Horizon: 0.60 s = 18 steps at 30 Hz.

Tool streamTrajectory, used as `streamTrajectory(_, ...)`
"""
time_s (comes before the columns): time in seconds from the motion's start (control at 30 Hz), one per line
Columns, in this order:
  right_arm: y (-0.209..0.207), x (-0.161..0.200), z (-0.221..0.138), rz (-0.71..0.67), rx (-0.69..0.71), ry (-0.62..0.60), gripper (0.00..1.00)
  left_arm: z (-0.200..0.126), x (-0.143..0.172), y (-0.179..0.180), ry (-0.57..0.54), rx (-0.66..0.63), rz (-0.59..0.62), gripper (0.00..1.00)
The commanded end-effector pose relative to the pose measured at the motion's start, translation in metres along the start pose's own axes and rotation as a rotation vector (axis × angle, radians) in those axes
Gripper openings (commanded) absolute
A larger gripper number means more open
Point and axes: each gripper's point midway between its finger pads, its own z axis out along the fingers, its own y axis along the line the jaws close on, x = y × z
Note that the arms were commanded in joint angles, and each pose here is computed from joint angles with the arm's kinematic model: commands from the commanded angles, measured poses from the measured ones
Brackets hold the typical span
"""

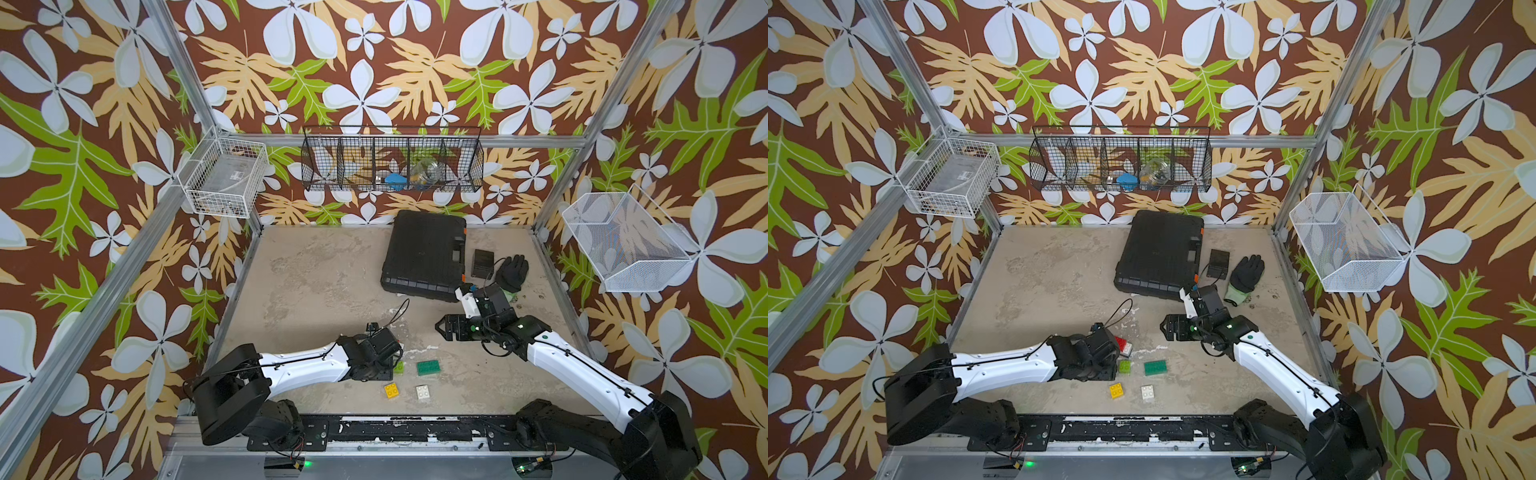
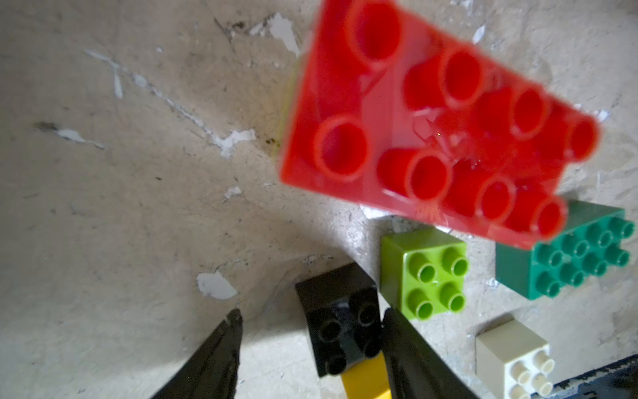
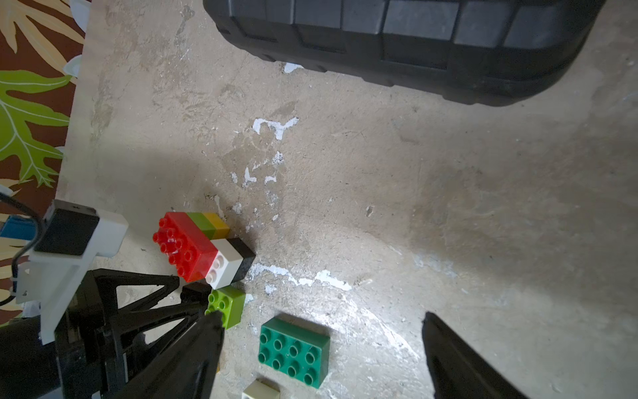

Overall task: Assemble a giraffe with lego
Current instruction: Pick up the lego brick from the center of the board.

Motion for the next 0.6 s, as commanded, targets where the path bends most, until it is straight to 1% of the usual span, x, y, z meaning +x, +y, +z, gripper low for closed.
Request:
streamTrajectory(0.0,-0.001,0.002,-0.002,-0.015,-0.011,0.001,0.92,0.003,0.0,0.0,-0.003,-0.017,0.003,0.66)
streamTrajectory(0.23,-0.01,0.003,-0.007,-0.001,-0.001,-0.009,0.92,0.005,0.001,-0.006,-0.005,-0.045,0.034,0.63)
streamTrajectory(0.57,-0.01,0.004,-0.006,0.006,-0.01,-0.007,0.92,0.003,-0.003,0.002,-0.034,-0.096,0.038,0.63)
